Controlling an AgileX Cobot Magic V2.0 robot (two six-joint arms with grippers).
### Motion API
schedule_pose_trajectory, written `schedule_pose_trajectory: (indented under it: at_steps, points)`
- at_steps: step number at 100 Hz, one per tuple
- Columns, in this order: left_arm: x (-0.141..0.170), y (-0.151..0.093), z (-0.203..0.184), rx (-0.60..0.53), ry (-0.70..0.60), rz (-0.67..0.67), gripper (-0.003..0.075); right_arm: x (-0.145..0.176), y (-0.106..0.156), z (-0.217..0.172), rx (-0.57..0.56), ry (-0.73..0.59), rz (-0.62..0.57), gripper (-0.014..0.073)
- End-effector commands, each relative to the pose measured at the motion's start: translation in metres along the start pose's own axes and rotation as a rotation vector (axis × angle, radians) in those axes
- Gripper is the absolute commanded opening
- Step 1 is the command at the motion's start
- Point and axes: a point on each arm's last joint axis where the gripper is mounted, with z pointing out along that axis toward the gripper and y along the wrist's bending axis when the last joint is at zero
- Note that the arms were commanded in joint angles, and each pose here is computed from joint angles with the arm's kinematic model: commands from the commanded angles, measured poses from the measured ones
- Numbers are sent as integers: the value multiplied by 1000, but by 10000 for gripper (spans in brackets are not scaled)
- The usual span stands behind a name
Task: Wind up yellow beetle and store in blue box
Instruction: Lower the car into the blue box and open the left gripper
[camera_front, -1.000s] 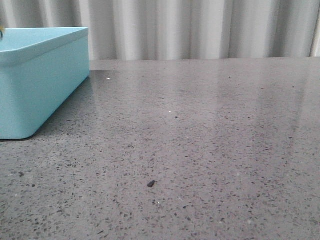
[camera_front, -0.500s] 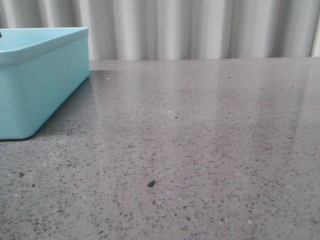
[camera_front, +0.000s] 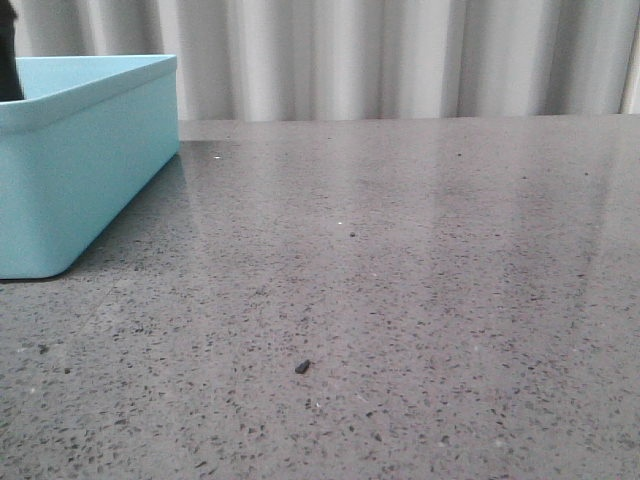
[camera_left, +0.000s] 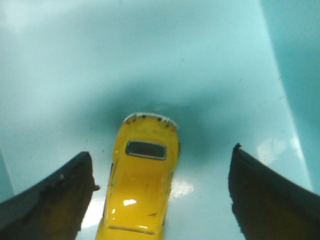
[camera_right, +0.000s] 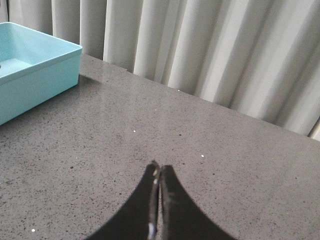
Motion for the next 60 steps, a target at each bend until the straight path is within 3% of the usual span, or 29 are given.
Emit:
schedule_pose_trajectory:
  at_steps: [1, 19, 35, 60]
  points:
    - [-9, -12, -46, 26, -200, -22, 508, -12, -3, -1, 18, -81, -5, -41]
    - [0, -35, -99, 104, -403, -40, 377, -12, -3, -1, 19, -83, -5, -41]
    - [31, -64, -138, 134, -540, 23, 206, -12, -3, -2, 19, -85, -5, -41]
    - [118, -88, -170, 153, -707, 104, 145, -19, -4, -11, 47, -190, -6, -41]
